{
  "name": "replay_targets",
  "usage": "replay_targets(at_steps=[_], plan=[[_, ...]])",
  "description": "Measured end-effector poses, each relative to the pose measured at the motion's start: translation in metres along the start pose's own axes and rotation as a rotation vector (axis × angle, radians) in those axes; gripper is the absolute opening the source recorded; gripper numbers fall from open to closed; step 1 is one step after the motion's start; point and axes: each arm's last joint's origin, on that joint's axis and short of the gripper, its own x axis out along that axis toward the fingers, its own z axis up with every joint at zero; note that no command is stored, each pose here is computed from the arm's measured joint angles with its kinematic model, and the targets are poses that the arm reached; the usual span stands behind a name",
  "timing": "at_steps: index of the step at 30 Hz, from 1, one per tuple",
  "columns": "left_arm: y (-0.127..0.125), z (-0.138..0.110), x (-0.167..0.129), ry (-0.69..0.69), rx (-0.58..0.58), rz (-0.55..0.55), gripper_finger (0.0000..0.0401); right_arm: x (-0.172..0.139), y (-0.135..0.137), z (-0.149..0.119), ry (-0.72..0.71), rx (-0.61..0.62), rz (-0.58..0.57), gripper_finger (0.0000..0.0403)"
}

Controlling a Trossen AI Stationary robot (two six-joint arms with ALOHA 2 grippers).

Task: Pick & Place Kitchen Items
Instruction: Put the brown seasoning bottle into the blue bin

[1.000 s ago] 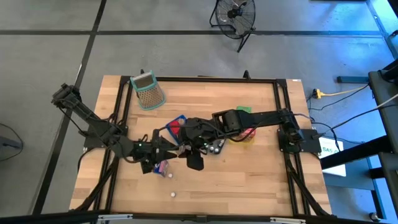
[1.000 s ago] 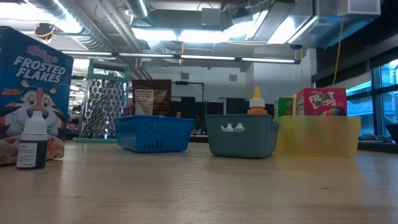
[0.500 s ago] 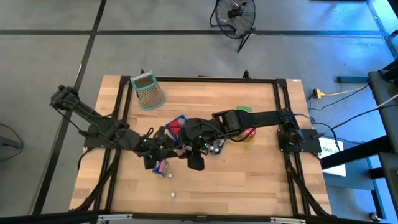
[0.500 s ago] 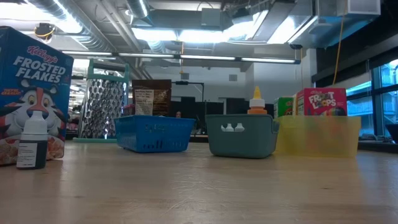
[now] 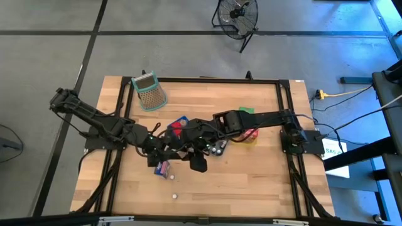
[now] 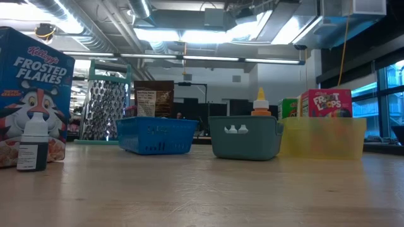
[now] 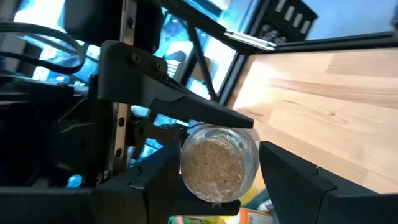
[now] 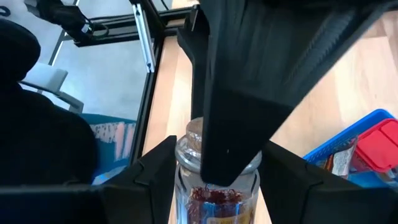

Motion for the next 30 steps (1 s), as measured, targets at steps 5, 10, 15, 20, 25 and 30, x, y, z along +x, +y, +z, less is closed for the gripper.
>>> replay_targets(at_steps=[5, 10, 15, 20, 25, 30], plan=[[-0.005, -0.006, 0.011, 0.025, -0.004, -0.041, 0.0211, 0.009, -0.006, -0.002, 0.035, 0.007, 0.014, 0.0185], [-0.008, -0.010, 0.016, 0.038, -0.007, -0.057, 0.0211, 0.013, -0.009, -0.003, 0.048, 0.002, 0.007, 0.0185], [-0.007, -0.010, 0.017, 0.039, -0.004, -0.053, 0.0203, 0.013, -0.009, -0.003, 0.043, -0.006, 0.003, 0.0185], [-0.007, -0.010, 0.017, 0.040, 0.001, -0.052, 0.0186, 0.013, -0.010, -0.003, 0.042, -0.006, 0.000, 0.0185], [-0.007, -0.010, 0.017, 0.040, 0.001, -0.052, 0.0185, 0.013, -0.010, -0.003, 0.043, -0.013, -0.001, 0.0185], [-0.007, -0.010, 0.017, 0.043, 0.004, -0.051, 0.0185, 0.013, -0.010, -0.002, 0.042, -0.013, -0.001, 0.0199]])
